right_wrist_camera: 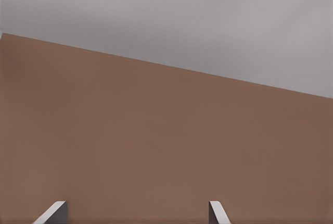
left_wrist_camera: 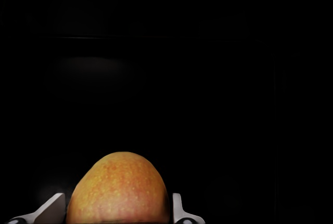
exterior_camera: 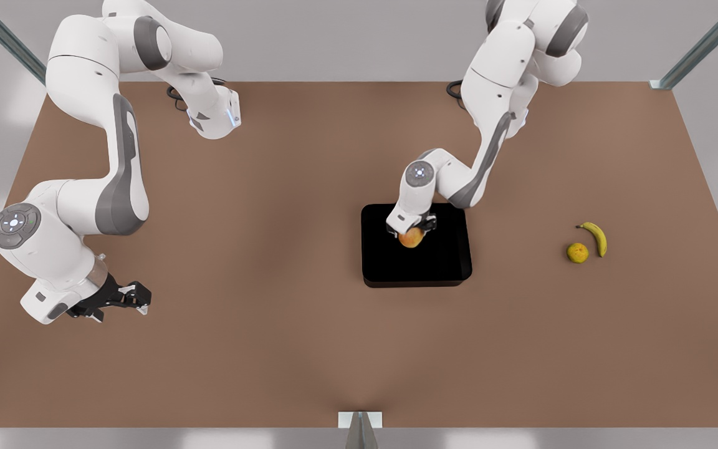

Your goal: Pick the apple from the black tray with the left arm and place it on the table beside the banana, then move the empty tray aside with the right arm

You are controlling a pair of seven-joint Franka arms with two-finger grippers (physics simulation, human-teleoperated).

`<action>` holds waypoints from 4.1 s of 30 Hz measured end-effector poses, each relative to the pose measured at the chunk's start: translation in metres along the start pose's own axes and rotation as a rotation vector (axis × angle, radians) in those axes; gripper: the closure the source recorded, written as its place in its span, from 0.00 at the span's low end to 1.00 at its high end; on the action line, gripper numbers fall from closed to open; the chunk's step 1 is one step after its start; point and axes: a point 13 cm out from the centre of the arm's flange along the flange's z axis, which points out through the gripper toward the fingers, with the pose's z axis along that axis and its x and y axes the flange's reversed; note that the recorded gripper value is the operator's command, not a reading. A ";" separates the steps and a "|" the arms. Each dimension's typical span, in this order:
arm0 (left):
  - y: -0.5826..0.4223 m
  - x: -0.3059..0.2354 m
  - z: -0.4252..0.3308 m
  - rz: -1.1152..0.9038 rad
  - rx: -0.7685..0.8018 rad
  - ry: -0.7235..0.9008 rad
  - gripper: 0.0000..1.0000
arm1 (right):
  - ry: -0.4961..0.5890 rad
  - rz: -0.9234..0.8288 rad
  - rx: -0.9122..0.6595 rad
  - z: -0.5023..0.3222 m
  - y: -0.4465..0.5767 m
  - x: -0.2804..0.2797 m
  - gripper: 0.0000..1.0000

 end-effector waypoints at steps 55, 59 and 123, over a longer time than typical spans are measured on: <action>0.305 -0.220 -0.251 -0.053 0.063 0.055 0.00 | 0.269 0.381 -0.163 0.009 0.516 0.227 0.00; 0.347 -0.240 -0.267 -0.102 0.067 0.019 0.00 | 0.205 0.441 -0.152 0.038 0.517 0.205 0.00; 0.364 -0.215 -0.272 -0.053 0.071 0.050 0.00 | 0.138 0.206 -0.119 0.211 0.565 0.232 0.85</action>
